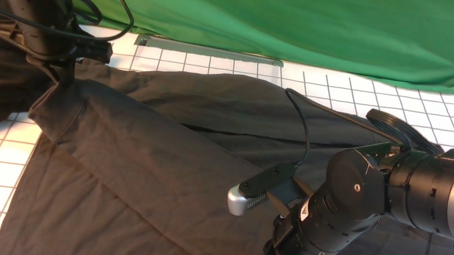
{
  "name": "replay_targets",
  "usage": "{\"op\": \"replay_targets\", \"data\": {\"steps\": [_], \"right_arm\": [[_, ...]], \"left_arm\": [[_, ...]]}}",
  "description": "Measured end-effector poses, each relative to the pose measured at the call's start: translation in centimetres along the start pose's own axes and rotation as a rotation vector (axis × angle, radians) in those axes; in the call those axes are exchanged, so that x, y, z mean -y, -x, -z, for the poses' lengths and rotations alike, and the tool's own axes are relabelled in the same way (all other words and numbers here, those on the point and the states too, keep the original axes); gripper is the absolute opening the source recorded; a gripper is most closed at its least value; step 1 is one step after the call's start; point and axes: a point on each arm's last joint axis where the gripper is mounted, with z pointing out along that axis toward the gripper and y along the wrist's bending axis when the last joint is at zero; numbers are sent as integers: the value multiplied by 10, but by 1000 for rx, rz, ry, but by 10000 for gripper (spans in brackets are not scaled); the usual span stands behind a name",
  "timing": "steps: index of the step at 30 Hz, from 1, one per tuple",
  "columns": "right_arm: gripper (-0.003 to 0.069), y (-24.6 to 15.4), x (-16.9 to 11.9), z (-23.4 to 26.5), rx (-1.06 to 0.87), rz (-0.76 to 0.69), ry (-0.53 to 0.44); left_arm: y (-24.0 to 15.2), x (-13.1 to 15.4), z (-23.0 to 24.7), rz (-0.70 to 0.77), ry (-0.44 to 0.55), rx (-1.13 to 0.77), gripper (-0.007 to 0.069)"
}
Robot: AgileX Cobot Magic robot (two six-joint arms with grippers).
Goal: Fold a long-sleeved shirt over a white checkered tablecloth.
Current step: 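Fold the left side of the black T-shirt inward over its body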
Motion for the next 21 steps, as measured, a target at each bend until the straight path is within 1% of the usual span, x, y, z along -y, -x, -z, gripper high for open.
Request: {"op": "replay_targets", "data": {"steps": [4,7,10,16,21], "right_arm": [[18,-5,-2,9,-33,-16,11],[18,-8,-6,19,-22,-17,13],[17,-23,-14,30,-21,-29,17],[18,-46,-16,23,-64,-75,16],[18,-53,-16,18,-86,-109,13]], "left_arm": [[0,0,0,-1,-2,-2,13],[-1,0,0,-8,-5,-13,13],[-2,2,0,-9,-20,-25,13],[-3,4,0,6,-48,-31,13],[-4,6,0,6,-61,-46,13]]}}
